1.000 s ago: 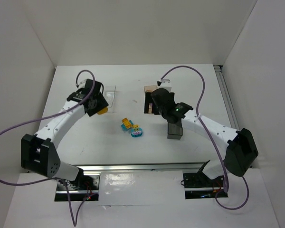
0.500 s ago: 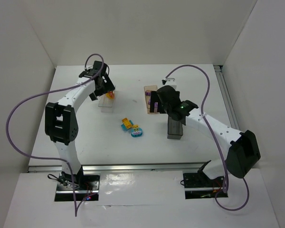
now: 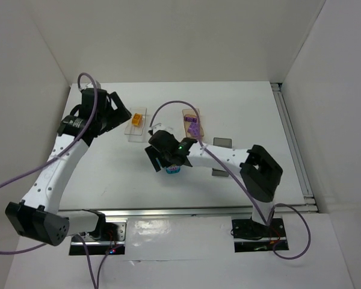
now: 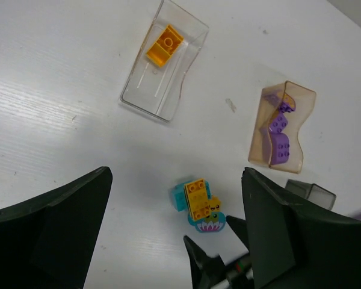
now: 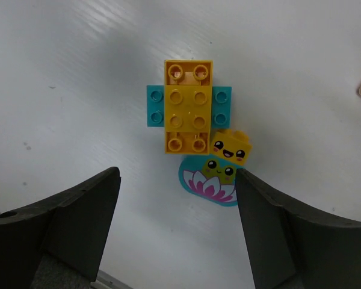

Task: Sort the legos into containers by color

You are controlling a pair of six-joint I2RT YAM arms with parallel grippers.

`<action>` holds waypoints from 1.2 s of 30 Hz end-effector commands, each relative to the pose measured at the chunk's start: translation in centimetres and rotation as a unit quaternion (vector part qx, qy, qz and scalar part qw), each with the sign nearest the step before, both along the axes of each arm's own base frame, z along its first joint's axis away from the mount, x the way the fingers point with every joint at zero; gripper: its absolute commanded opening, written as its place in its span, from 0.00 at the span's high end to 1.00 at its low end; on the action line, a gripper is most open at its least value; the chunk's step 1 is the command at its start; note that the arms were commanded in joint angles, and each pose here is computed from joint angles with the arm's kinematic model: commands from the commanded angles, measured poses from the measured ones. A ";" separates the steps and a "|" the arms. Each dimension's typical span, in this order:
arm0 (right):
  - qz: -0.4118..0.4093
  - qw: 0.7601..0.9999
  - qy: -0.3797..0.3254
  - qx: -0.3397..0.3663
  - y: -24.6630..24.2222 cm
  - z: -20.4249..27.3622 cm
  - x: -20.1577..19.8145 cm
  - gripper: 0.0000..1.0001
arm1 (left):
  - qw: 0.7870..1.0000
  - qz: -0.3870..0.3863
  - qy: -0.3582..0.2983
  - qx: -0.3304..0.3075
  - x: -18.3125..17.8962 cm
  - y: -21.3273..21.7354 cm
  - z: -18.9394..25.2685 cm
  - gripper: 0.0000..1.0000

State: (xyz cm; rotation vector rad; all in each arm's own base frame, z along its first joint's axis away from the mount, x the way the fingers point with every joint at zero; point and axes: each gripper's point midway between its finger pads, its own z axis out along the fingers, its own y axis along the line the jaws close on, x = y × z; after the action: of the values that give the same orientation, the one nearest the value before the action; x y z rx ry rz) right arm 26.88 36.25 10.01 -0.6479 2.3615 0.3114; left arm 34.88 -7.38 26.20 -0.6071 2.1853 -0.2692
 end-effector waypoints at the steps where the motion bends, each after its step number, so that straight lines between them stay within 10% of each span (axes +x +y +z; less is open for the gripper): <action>1: -0.003 1.000 -0.018 -0.004 0.7 0.9 2.3 0.18 | 0.999 -0.037 -0.014 -0.008 -0.8 -0.7 0.1 0.06; 13: 0.005 1.000 0.017 -0.004 1.6 -2.5 4.4 0.35 | 0.999 -0.050 0.004 -0.003 -1.2 -0.9 -0.7 0.06; 26: -0.002 1.000 0.001 0.015 1.3 0.3 5.0 0.76 | 0.988 -0.151 -0.008 0.021 -1.4 -3.2 -1.3 0.10; 36: 0.057 0.976 0.111 0.179 -4.6 7.5 2.4 0.77 | 0.889 -0.446 -0.098 0.030 -7.9 -14.7 -1.3 0.06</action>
State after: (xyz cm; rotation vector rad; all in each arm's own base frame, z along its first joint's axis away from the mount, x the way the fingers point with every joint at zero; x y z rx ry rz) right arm 31.30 32.92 13.94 -0.5705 2.4087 0.6284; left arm 27.96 -19.39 21.34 0.2635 2.3213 -0.6227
